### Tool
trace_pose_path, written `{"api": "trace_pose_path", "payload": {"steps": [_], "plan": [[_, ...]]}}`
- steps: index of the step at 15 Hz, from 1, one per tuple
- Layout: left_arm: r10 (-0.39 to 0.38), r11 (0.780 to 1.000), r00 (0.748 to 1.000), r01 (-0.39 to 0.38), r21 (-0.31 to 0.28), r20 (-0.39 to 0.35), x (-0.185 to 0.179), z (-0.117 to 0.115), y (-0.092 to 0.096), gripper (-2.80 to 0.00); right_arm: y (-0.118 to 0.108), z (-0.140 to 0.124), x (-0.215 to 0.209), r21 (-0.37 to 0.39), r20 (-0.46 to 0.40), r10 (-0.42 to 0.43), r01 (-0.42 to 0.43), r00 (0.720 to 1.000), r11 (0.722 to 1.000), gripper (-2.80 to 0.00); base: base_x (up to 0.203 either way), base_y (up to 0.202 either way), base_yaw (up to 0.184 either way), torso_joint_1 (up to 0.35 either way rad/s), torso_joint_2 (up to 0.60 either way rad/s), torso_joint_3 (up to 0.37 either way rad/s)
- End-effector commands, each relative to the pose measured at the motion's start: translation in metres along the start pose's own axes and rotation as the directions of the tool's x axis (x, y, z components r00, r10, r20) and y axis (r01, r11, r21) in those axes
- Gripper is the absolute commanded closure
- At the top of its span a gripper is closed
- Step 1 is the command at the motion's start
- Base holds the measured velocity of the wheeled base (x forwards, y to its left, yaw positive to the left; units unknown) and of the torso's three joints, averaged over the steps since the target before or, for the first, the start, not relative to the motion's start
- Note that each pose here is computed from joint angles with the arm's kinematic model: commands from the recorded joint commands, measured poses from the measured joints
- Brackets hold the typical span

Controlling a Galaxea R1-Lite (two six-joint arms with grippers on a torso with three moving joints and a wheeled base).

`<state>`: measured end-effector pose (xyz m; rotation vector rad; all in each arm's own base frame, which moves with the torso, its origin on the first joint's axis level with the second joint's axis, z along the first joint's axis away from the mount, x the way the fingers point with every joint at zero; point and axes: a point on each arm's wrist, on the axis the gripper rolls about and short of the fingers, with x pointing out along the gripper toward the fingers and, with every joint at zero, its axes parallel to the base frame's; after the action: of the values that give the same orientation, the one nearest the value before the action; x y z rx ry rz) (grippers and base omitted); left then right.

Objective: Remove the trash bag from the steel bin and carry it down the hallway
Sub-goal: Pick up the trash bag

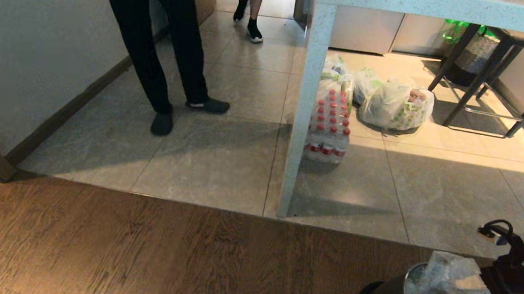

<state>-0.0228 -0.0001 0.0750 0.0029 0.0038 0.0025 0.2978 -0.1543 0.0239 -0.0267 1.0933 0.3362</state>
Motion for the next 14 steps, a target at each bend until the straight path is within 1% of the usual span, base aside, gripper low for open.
{"api": "trace_pose_path", "payload": {"steps": [1, 5, 6, 7, 8, 10, 12, 14], "plan": [[0.001, 1.0, 1.0, -0.001, 0.0, -0.002, 0.0, 0.0, 0.0, 0.0, 0.004, -0.004, 0.0, 0.003, -0.011, 0.013, -0.013, 1.0, 1.0, -2.8, 0.0, 0.0, 0.0, 0.0, 0.0, 0.0], [0.001, 1.0, 1.0, -0.001, 0.0, -0.002, 0.0, 0.0, 0.0, 0.0, 0.004, -0.011, 0.004, 0.024, -0.025, 0.031, -0.03, 0.999, 0.999, -2.8, 0.0, 0.0, 0.0, 0.0, 0.0, 0.0], [0.001, 1.0, 1.0, -0.001, 0.0, -0.002, 0.0, 0.0, 0.0, 0.0, 0.006, -0.015, 0.004, 0.034, -0.031, 0.041, -0.04, 0.999, 0.999, -2.8, 0.0, 0.0, 0.0, 0.0, 0.0, 0.0], [0.001, 1.0, 1.0, -0.001, 0.0, -0.002, 0.0, 0.0, 0.0, 0.0, 0.009, -0.019, 0.005, 0.039, -0.023, 0.069, -0.068, 0.997, 0.997, -2.8, 0.0, 0.0, 0.0, 0.0, 0.0, 0.0], [0.001, 1.0, 1.0, -0.001, 0.0, -0.002, 0.0, 0.0, 0.0, 0.0, 0.01, -0.02, 0.007, 0.036, -0.008, 0.097, -0.097, 0.995, 0.995, -2.8, 0.0, 0.0, 0.0, 0.0, 0.0, 0.0], [0.001, 1.0, 1.0, -0.001, 0.0, -0.002, 0.0, 0.0, 0.0, 0.0, 0.011, -0.02, 0.01, 0.009, -0.005, 0.114, -0.114, 0.993, 0.993, -2.8, 0.0, 0.0, 0.0, 0.0, 0.0, 0.0], [0.001, 1.0, 1.0, -0.001, 0.0, -0.002, 0.0, 0.0, 0.0, 0.0, 0.011, -0.02, 0.015, -0.004, -0.002, 0.126, -0.126, 0.992, 0.992, -2.8, 0.0, 0.0, 0.0, 0.0, 0.0, 0.0], [0.001, 1.0, 1.0, -0.001, 0.0, -0.002, 0.0, 0.0, 0.0, 0.0, 0.009, -0.017, 0.02, -0.024, 0.024, 0.118, -0.117, 0.993, 0.993, -2.8, 0.0, 0.0, 0.0, 0.0, 0.0, 0.0]]}}
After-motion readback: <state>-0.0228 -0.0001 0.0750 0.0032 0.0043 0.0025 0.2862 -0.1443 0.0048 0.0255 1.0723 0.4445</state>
